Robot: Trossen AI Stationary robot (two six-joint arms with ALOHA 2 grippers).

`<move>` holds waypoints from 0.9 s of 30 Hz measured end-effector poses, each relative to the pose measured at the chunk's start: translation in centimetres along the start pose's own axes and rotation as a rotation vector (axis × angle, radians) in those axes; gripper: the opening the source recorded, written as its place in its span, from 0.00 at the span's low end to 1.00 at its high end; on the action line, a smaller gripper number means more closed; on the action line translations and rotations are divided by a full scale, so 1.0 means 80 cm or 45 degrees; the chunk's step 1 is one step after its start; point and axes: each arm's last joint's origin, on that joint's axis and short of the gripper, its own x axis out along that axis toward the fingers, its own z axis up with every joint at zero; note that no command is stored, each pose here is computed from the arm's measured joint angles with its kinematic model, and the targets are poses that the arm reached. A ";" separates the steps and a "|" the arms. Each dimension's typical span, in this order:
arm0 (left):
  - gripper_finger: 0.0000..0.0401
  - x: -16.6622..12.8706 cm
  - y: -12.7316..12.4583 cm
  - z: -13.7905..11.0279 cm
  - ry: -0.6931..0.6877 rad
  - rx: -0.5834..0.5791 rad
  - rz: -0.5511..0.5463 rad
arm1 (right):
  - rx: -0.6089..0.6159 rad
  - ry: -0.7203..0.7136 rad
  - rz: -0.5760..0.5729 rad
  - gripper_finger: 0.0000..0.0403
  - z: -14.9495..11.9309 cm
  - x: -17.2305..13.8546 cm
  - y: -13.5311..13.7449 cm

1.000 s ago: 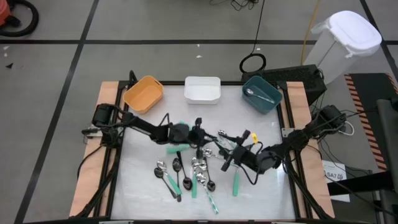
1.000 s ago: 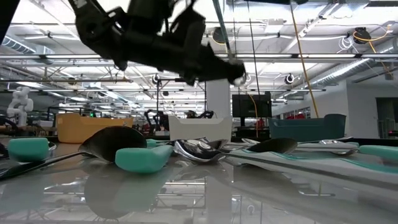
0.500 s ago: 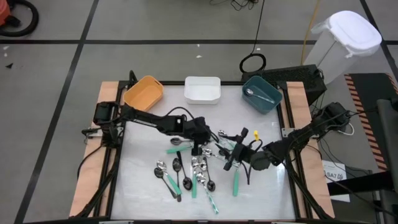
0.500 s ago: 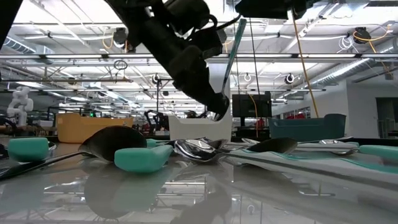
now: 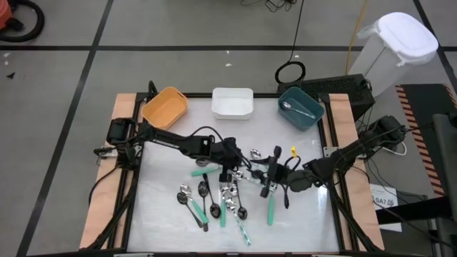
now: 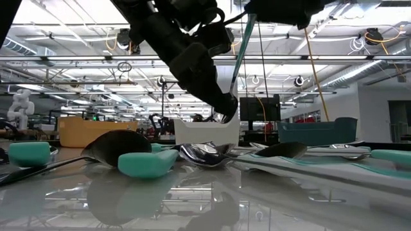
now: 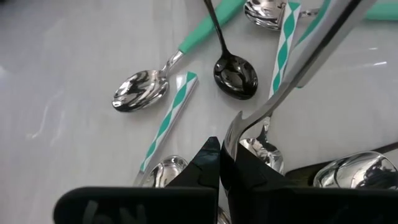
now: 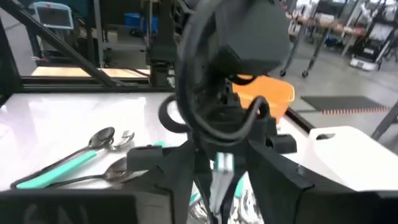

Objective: Sort silverware by color (type)
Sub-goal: Put the blue patterned spoon into the blue bin

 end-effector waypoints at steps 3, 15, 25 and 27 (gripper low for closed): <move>0.02 0.000 0.000 0.001 -0.007 -0.001 0.001 | 0.006 0.029 -0.014 0.28 -0.003 0.003 -0.003; 0.04 0.000 0.000 0.000 -0.006 -0.051 0.004 | 0.013 0.051 -0.020 0.08 -0.003 0.000 -0.007; 0.27 -0.001 0.000 0.003 -0.032 -0.097 0.004 | 0.085 0.091 -0.032 0.08 0.002 -0.017 -0.017; 0.32 -0.001 0.000 0.004 -0.041 -0.099 0.004 | 0.080 0.120 -0.029 0.08 0.001 -0.022 -0.019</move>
